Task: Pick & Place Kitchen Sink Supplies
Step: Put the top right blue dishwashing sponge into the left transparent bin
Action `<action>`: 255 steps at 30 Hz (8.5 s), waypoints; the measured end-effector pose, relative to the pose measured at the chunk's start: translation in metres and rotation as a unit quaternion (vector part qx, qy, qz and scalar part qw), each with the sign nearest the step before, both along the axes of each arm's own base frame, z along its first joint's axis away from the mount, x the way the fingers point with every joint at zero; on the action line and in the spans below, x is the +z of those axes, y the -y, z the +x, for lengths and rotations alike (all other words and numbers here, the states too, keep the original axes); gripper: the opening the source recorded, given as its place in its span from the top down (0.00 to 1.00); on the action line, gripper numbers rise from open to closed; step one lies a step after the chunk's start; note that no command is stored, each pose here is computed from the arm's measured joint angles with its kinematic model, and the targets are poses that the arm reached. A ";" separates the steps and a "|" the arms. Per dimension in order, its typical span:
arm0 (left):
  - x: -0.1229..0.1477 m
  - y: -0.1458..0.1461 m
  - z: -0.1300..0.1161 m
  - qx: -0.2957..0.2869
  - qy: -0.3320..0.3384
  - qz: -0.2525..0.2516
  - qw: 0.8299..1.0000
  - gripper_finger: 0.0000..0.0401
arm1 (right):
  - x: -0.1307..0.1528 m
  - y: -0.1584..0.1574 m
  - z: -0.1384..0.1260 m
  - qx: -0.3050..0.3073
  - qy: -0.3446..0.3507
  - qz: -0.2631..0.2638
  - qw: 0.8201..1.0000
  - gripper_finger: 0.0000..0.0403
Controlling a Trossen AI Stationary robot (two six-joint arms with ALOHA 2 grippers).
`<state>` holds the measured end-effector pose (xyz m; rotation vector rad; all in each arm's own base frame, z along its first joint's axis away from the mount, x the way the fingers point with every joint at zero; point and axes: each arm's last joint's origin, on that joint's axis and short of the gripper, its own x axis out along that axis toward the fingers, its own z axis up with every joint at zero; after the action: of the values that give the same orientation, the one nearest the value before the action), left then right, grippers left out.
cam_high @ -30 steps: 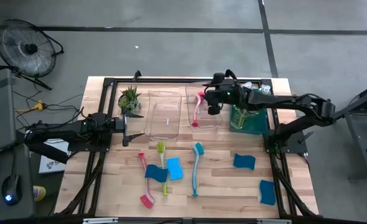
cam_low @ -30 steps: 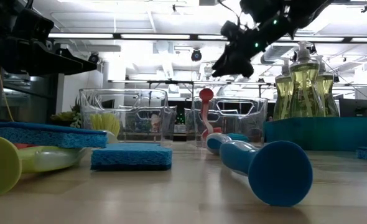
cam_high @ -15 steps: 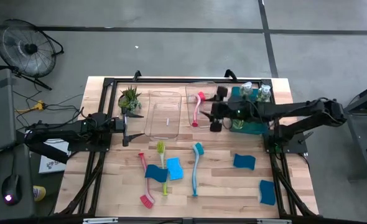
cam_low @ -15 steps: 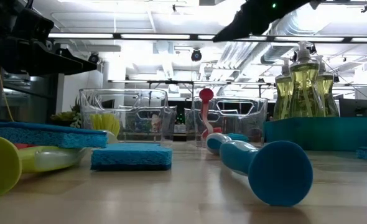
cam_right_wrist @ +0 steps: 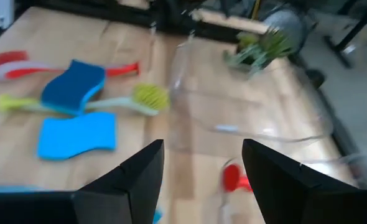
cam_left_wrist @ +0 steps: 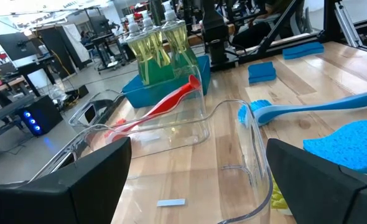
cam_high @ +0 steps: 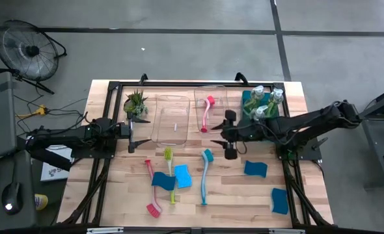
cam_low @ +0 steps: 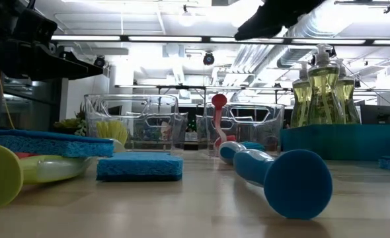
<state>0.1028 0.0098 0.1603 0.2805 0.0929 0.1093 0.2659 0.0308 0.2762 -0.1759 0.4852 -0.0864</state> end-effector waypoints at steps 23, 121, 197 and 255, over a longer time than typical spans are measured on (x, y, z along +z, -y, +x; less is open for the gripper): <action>0.000 0.000 0.000 0.000 0.000 0.000 1.000 0.09 | -0.044 -0.016 -0.052 -0.145 -0.298 0.141 0.933 0.48; 0.000 0.000 0.000 0.000 0.000 0.000 1.000 0.09 | -0.148 -0.058 -0.092 -0.112 -0.475 0.236 0.841 0.17; 0.000 0.000 0.000 0.000 0.000 0.000 1.000 0.09 | -0.137 -0.079 -0.092 -0.143 -0.294 0.177 0.928 0.83; 0.000 0.000 0.000 0.003 0.003 -0.012 1.000 0.09 | -0.067 -0.069 -0.027 -0.014 0.115 0.027 0.993 0.83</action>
<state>0.1028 0.0099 0.1605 0.2552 0.0897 0.1150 0.2387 0.1001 0.2088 -0.1051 0.2598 -0.1186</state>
